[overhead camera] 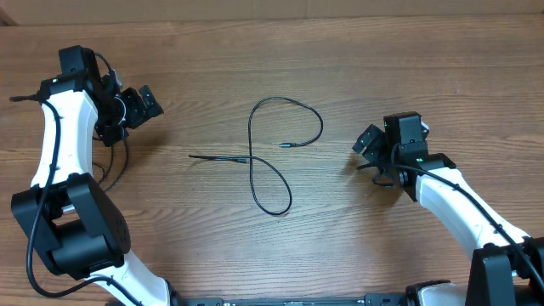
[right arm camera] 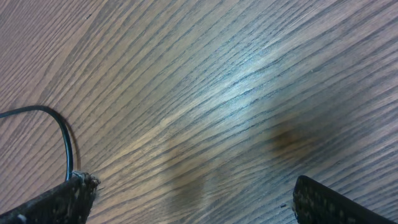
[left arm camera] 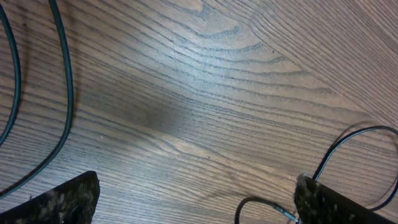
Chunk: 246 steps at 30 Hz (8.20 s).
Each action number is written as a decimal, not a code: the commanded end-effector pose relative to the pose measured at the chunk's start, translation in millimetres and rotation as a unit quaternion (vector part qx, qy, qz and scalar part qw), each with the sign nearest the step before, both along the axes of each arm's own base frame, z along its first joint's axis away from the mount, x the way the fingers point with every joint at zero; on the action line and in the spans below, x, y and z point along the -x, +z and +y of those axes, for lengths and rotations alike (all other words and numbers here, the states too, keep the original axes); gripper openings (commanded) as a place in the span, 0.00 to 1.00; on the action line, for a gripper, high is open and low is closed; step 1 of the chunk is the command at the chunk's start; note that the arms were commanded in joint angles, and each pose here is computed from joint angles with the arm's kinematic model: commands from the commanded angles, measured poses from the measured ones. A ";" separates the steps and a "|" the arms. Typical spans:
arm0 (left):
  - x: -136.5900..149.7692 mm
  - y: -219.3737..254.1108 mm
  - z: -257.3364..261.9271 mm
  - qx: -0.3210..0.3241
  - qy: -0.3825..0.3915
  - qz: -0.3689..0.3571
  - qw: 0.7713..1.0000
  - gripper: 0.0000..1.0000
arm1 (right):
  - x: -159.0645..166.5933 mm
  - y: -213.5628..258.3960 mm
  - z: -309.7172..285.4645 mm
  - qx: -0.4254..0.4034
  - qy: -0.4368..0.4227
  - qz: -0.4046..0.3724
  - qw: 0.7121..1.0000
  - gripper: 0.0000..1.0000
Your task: Untangle cables
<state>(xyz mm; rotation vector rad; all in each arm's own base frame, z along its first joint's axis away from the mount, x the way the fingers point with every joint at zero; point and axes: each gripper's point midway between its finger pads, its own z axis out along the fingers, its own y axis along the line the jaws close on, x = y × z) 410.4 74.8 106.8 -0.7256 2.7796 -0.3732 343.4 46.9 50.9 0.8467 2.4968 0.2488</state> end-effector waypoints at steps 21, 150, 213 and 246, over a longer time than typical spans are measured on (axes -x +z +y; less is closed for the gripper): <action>-1.1 -4.3 -8.2 0.011 -0.005 0.003 1.000 0.99 | 2.5 -2.0 -3.7 0.007 -0.004 0.001 1.000 1.00; -1.4 -4.3 -9.8 0.011 -0.007 0.003 1.000 1.00 | 111.0 13.8 68.6 0.107 0.031 0.080 0.991 0.13; -1.6 -4.3 -10.8 0.011 -0.009 0.003 1.000 0.99 | 48.9 -22.0 134.6 -0.111 0.063 0.024 0.991 0.91; -1.6 -4.3 -10.8 0.011 -0.009 0.003 1.000 0.99 | 32.6 -34.6 109.1 0.040 0.069 0.161 0.984 0.87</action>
